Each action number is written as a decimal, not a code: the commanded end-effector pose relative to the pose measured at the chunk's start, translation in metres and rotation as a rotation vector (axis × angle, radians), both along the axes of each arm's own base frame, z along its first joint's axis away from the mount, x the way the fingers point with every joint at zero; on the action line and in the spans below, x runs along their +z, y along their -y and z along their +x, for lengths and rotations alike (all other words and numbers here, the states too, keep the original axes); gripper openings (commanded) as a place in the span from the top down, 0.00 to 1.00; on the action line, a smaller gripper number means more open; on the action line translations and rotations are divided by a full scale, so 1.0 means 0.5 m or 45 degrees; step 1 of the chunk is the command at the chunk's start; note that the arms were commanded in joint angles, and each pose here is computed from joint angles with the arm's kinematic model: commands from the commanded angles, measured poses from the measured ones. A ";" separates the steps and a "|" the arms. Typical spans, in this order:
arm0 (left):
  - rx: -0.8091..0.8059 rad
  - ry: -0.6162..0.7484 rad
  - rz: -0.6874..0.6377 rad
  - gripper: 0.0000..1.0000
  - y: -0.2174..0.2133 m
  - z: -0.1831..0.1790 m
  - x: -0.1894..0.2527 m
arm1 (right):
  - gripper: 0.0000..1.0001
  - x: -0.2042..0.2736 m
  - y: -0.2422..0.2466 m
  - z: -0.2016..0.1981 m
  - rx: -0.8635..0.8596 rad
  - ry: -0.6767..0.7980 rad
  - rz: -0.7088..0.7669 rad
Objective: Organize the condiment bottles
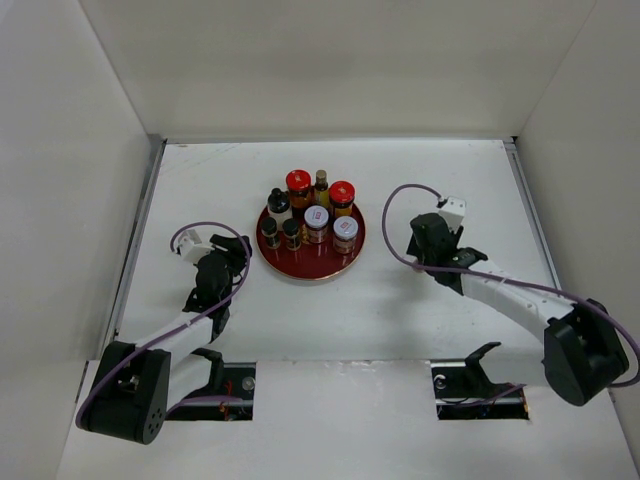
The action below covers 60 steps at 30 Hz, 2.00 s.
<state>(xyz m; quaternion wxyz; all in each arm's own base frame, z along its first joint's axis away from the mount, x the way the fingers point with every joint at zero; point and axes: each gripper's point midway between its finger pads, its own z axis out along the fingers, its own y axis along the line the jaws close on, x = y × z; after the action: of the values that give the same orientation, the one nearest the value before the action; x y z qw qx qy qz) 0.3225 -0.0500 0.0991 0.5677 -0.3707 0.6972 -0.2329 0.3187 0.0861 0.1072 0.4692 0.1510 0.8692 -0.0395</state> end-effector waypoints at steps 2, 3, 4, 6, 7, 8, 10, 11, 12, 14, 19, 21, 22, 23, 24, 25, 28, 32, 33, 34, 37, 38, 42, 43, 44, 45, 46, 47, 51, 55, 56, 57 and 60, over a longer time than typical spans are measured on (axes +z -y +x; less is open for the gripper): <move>0.007 0.088 -0.032 0.50 -0.001 0.013 0.040 | 0.42 0.007 -0.014 0.018 -0.012 0.042 0.056; 0.007 0.088 -0.032 0.50 -0.001 0.013 0.040 | 0.46 0.005 -0.011 0.019 -0.017 0.039 0.053; 0.007 0.090 -0.032 0.50 -0.001 0.013 0.041 | 0.50 0.005 -0.011 0.020 -0.019 0.041 0.053; 0.007 0.086 -0.030 0.50 -0.001 0.013 0.039 | 0.56 0.015 -0.012 0.022 -0.023 0.061 0.054; 0.007 0.082 -0.029 0.50 -0.001 0.013 0.037 | 0.58 0.028 -0.009 0.025 -0.032 0.084 0.048; 0.008 0.079 -0.032 0.50 0.000 0.014 0.035 | 0.58 0.046 -0.008 0.028 -0.036 0.110 0.039; 0.007 0.082 -0.031 0.50 -0.001 0.014 0.037 | 0.60 0.098 -0.019 0.031 -0.013 0.178 0.025; 0.007 0.088 -0.030 0.50 -0.001 0.014 0.039 | 0.60 0.132 -0.034 0.032 0.012 0.227 0.032; 0.009 0.088 -0.030 0.50 -0.002 0.014 0.039 | 0.60 0.169 -0.055 0.032 0.053 0.277 0.050; 0.011 0.079 -0.027 0.50 -0.002 0.014 0.035 | 0.60 0.240 -0.113 0.030 0.161 0.363 0.101; 0.026 0.094 -0.030 0.50 -0.011 0.012 0.042 | 0.60 0.365 -0.298 0.009 0.495 0.518 0.183; 0.041 0.096 -0.027 0.49 -0.018 0.010 0.042 | 0.60 0.383 -0.368 -0.003 0.610 0.542 0.210; 0.044 0.096 -0.028 0.49 -0.018 0.010 0.042 | 0.60 0.385 -0.407 -0.007 0.672 0.543 0.216; 0.043 0.089 -0.031 0.47 -0.018 0.010 0.039 | 0.60 0.380 -0.439 -0.011 0.723 0.535 0.219; 0.039 0.089 -0.033 0.46 -0.018 0.011 0.039 | 0.60 0.369 -0.467 -0.009 0.762 0.522 0.217; 0.037 0.089 -0.033 0.44 -0.017 0.011 0.039 | 0.60 0.354 -0.493 -0.007 0.797 0.505 0.213; 0.058 0.084 -0.028 0.35 -0.025 0.009 0.037 | 0.60 0.300 -0.549 0.009 0.860 0.444 0.194; 0.068 0.074 -0.034 0.24 -0.028 0.010 0.032 | 0.60 0.230 -0.597 0.017 0.921 0.362 0.161; 0.071 0.075 -0.040 0.22 -0.028 0.009 0.033 | 0.60 0.215 -0.605 0.019 0.927 0.349 0.149; 0.073 0.073 -0.039 0.20 -0.029 0.009 0.032 | 0.60 0.199 -0.610 0.023 0.928 0.336 0.140; 0.091 0.056 -0.041 0.18 -0.033 0.010 0.023 | 0.61 0.151 -0.618 0.031 0.926 0.286 0.094; 0.088 0.048 -0.042 0.17 -0.032 0.010 0.020 | 0.61 0.137 -0.619 0.032 0.925 0.273 0.083; 0.100 0.053 -0.044 0.11 -0.036 0.009 0.022 | 0.60 0.086 -0.630 0.030 0.936 0.225 0.050; 0.107 0.055 -0.043 0.11 -0.038 0.009 0.023 | 0.60 0.078 -0.630 0.029 0.936 0.217 0.045; 0.111 0.052 -0.042 0.11 -0.039 0.008 0.021 | 0.60 0.071 -0.630 0.028 0.933 0.209 0.039; 0.113 0.050 -0.041 0.11 -0.040 0.008 0.020 | 0.59 0.064 -0.630 0.024 0.935 0.202 0.038; 0.115 0.050 -0.041 0.11 -0.041 0.008 0.021 | 0.57 0.059 -0.630 0.022 0.935 0.198 0.041; 0.115 0.050 -0.041 0.10 -0.041 0.007 0.021 | 0.53 0.053 -0.629 0.021 0.935 0.195 0.039; 0.129 0.041 -0.029 0.06 -0.046 0.007 0.018 | 0.34 0.063 -0.627 0.013 0.933 0.203 0.050; 0.128 0.035 -0.030 0.00 -0.045 0.008 0.016 | 0.19 0.115 -0.611 0.011 0.922 0.272 0.059; 0.135 0.039 -0.030 0.00 -0.048 0.008 0.018 | 0.15 0.134 -0.605 0.009 0.918 0.294 0.071; 0.141 0.041 -0.029 0.00 -0.051 0.006 0.018 | 0.12 0.155 -0.599 0.006 0.914 0.317 0.083; 0.142 0.050 -0.027 0.00 -0.053 0.006 0.023 | 0.00 0.221 -0.564 -0.003 0.892 0.404 0.127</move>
<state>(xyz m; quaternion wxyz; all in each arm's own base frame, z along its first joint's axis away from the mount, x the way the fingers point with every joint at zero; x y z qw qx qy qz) 0.3227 -0.0287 0.0970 0.5716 -0.4046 0.6825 -0.2093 0.3159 0.3729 0.1409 0.5076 -0.1701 0.8331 0.1390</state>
